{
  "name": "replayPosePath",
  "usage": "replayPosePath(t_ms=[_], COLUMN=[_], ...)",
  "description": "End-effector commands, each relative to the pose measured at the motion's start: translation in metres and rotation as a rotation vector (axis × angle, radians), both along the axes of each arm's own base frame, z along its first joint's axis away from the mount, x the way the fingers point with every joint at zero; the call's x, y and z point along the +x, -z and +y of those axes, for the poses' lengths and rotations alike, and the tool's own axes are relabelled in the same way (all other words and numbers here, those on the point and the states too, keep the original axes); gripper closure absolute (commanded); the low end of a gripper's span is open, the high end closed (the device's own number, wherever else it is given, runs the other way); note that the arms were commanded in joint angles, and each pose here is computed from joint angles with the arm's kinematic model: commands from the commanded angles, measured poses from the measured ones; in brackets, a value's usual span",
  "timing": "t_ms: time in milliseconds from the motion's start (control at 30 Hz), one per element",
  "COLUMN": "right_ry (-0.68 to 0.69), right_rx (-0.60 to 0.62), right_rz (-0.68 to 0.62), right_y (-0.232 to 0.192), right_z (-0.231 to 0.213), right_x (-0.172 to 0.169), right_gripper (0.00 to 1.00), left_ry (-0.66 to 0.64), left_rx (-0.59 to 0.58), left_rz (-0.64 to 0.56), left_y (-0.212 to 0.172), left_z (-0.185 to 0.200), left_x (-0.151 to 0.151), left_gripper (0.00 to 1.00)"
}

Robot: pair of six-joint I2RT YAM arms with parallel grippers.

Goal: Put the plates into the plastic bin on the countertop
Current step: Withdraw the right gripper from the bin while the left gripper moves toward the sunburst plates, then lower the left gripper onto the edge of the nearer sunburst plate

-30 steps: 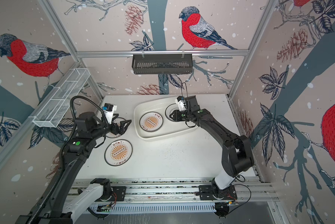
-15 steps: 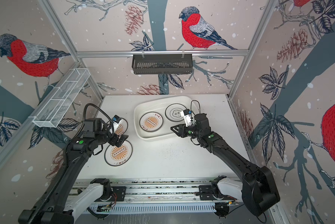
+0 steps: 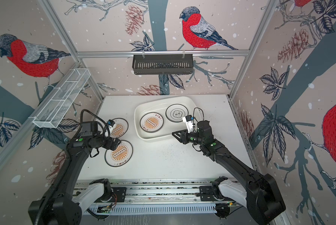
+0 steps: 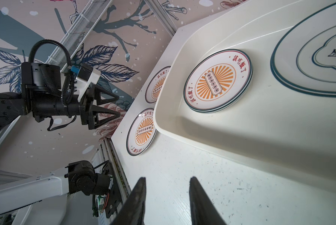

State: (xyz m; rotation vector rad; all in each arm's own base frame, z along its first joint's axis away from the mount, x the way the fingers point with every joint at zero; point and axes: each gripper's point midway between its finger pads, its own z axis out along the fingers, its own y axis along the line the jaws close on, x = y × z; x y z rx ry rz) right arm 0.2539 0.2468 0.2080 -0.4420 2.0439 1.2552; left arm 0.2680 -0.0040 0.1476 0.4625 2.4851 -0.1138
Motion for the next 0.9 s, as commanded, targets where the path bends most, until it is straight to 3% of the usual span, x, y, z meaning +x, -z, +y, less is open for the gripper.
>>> replayPosePath(t_ms=[0,200,400,867], right_ry=[-0.018,-0.037,-0.034,-0.046], right_rx=[0.035,0.045,0.045,0.050], right_rz=[-0.036,-0.033,-0.026,-0.010], right_y=[-0.010,-0.011,-0.007,0.001], right_z=[0.003,0.006,0.005,0.007], right_x=[-0.001,-0.002,-0.004,-0.005], right_gripper=[0.61,0.62,0.62,0.63], left_ry=[-0.007,0.020,0.009,-0.011], left_rx=[-0.027,0.009,0.039,0.068], left_rz=[0.026,0.061,0.132,0.175], left_y=[0.005,0.028,0.051,0.082], left_z=[0.004,0.015,0.023,0.038], left_x=[0.000,0.003,0.003,0.016], left_gripper=[0.11,0.12,0.06,0.12])
